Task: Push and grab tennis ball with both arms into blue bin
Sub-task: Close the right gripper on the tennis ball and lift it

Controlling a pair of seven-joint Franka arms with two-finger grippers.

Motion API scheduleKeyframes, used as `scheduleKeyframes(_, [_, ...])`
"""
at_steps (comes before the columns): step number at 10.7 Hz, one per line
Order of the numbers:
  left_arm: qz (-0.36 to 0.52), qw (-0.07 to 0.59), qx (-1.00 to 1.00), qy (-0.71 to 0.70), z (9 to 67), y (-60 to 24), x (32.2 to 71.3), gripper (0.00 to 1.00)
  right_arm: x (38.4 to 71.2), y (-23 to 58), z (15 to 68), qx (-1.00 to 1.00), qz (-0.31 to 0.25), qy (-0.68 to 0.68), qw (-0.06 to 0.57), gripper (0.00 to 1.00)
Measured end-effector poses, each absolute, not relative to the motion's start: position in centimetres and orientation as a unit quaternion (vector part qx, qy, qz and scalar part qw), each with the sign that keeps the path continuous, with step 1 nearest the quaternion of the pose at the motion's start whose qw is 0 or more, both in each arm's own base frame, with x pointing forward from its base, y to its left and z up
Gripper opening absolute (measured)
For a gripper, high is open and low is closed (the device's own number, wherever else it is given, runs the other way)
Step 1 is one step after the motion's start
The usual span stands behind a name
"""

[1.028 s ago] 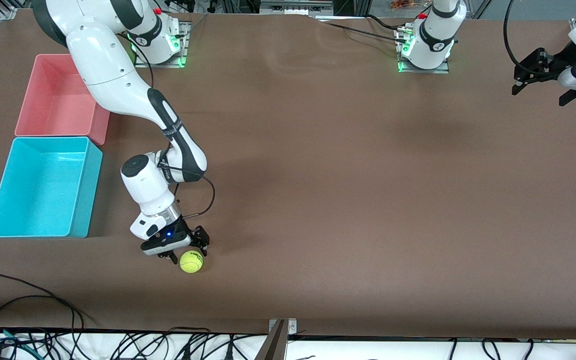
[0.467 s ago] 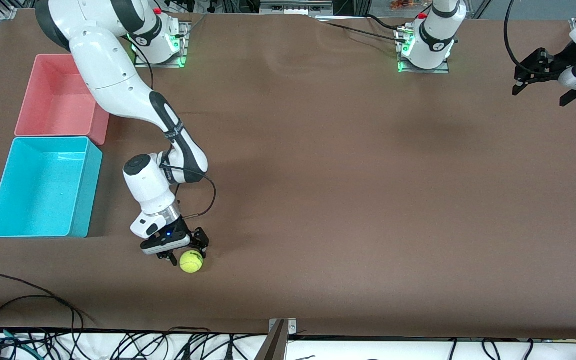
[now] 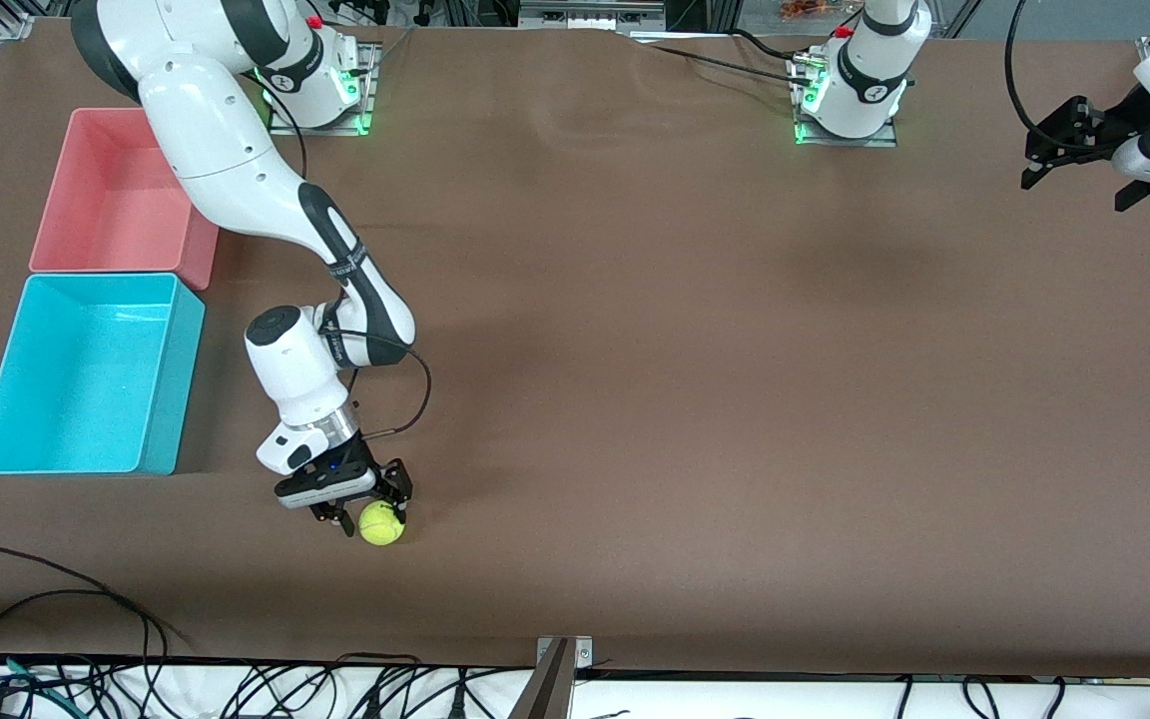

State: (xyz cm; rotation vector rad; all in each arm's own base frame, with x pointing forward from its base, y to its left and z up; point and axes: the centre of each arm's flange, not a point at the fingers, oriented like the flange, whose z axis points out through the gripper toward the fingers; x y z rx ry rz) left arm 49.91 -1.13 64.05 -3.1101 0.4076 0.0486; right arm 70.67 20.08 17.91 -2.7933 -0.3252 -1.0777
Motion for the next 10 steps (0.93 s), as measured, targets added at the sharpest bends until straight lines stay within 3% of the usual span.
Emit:
scheduleKeyframes(4, [0.067,-0.004,-0.989,0.129,63.0,-1.1,49.0,1.00,70.5,20.0,17.2,-0.924,-0.362,-0.106,0.064,0.85])
scheduleKeyframes(6, [0.074,-0.004,-0.989,0.129,62.8,-1.1,48.9,1.00,70.3,20.0,16.5,-0.923,-0.365,-0.106,0.064,0.80])
scheduleKeyframes(7, [0.074,-0.004,-0.989,0.129,62.8,-1.1,48.9,1.00,70.3,20.1,16.5,-0.922,-0.366,-0.106,0.064,0.70])
scheduleKeyframes(8, [0.074,-0.004,-0.989,0.129,62.9,-1.1,48.9,1.00,70.3,20.1,16.6,-0.922,-0.367,-0.106,0.064,0.67])
scheduleKeyframes(10, [0.072,-0.003,-0.991,0.111,63.0,-1.0,48.9,1.00,70.4,20.2,16.7,-0.921,-0.368,-0.107,0.064,0.65])
